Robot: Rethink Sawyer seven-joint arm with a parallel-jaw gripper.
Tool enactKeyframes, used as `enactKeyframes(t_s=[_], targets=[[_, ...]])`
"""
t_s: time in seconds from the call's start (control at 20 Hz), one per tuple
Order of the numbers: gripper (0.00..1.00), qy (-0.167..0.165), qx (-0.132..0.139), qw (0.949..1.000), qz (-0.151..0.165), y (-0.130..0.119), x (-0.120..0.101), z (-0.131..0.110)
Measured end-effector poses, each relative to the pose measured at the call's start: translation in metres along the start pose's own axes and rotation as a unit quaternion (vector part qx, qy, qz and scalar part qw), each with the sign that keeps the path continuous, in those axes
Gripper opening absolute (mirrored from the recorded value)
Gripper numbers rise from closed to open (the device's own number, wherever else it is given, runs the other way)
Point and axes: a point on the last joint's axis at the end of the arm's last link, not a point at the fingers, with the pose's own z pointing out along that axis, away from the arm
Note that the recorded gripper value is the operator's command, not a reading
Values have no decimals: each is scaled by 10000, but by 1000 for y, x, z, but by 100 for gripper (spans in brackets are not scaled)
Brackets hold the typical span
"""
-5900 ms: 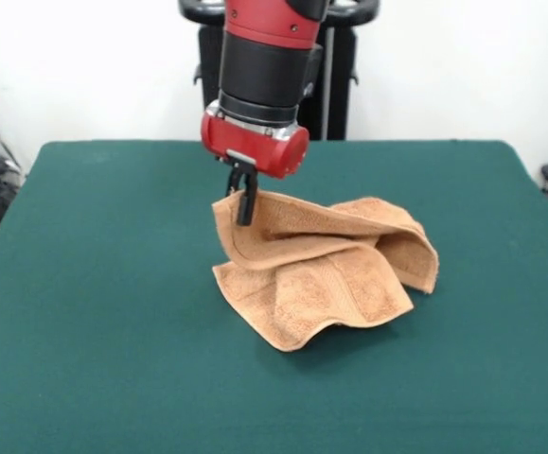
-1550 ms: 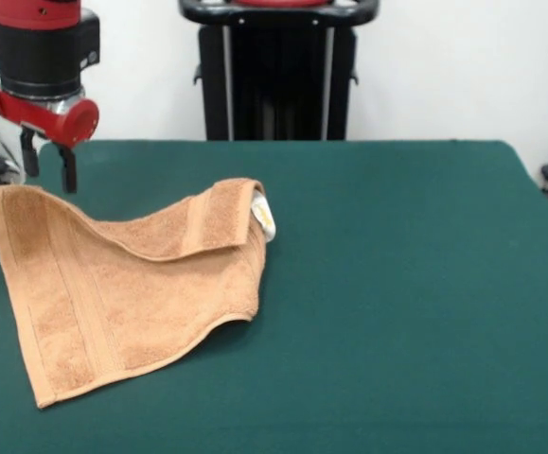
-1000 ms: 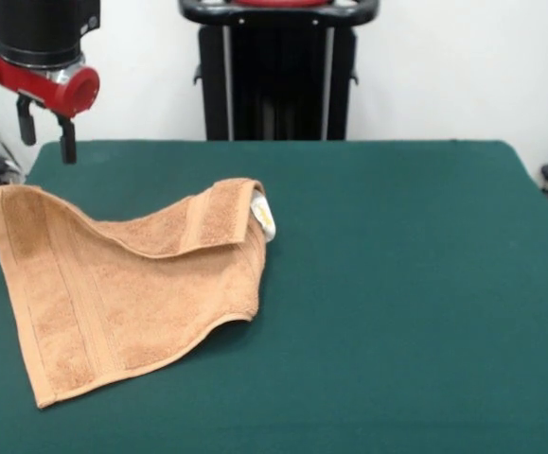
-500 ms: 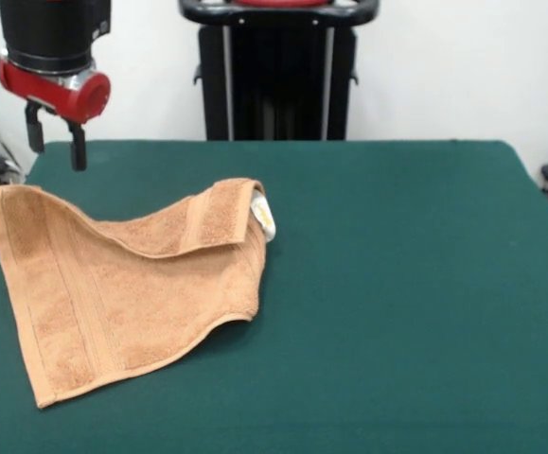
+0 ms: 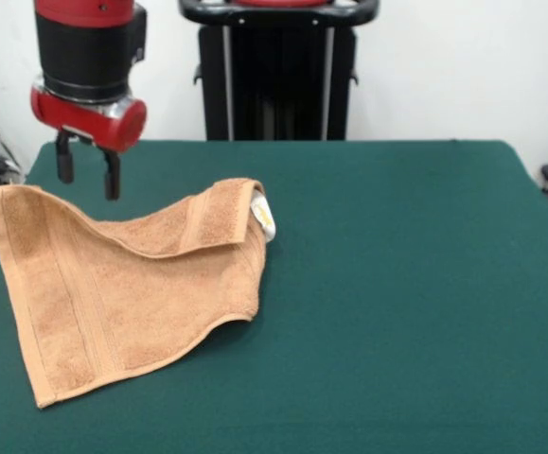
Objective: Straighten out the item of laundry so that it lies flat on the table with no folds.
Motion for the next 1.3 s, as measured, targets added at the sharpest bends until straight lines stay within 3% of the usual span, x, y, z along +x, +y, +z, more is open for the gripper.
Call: enactKeyframes(t_s=[0.4, 1.3], targets=[[100, -84, -84, 9998, -174, 30, -6, 13], [100, 4, -231, 9997, -106, 40, -12, 61]])
